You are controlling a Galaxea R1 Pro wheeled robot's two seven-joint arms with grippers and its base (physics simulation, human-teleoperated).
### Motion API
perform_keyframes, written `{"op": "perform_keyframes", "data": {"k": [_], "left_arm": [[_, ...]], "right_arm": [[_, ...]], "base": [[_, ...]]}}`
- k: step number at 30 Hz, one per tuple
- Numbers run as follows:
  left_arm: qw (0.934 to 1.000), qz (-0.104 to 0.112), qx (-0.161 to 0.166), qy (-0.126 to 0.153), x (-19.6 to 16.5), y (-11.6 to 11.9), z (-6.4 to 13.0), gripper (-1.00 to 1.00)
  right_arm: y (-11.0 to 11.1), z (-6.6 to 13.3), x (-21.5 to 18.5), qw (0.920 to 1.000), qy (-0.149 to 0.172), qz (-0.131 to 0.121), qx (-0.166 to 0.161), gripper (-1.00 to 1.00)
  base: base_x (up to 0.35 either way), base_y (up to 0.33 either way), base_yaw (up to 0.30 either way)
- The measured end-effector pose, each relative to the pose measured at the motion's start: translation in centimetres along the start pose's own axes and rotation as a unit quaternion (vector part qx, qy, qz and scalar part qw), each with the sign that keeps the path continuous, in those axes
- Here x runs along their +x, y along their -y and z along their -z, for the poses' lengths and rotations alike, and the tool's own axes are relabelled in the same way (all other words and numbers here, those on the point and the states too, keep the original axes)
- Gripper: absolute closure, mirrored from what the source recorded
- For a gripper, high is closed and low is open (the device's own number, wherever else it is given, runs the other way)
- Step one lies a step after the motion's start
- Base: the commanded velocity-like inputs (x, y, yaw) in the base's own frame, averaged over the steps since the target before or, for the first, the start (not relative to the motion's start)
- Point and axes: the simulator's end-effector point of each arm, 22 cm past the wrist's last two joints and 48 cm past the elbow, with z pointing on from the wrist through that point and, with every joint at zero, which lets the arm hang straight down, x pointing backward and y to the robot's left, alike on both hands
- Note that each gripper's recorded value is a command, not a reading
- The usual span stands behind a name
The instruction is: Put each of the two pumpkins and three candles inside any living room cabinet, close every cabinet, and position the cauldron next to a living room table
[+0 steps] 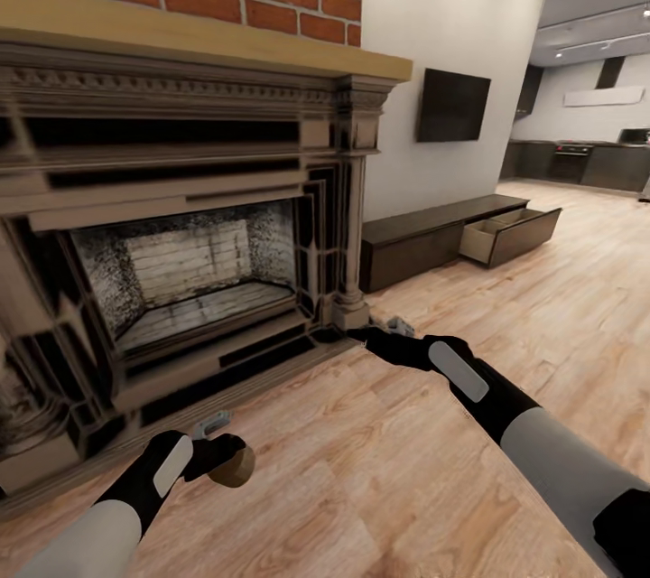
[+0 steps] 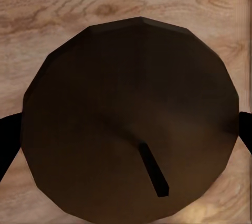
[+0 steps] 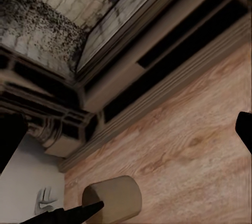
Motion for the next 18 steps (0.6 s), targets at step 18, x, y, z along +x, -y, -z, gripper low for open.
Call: {"op": "perform_keyframes", "data": {"k": [18], "left_arm": [[1.0,-0.001,0.004,0.008,-0.63,0.39,0.66,1.0]], "right_arm": [[-0.51,0.75,-0.8,1.0,0.009,0.003,-0.001,-1.0]], "base": [[0.0,0.0,-0.249]]}}
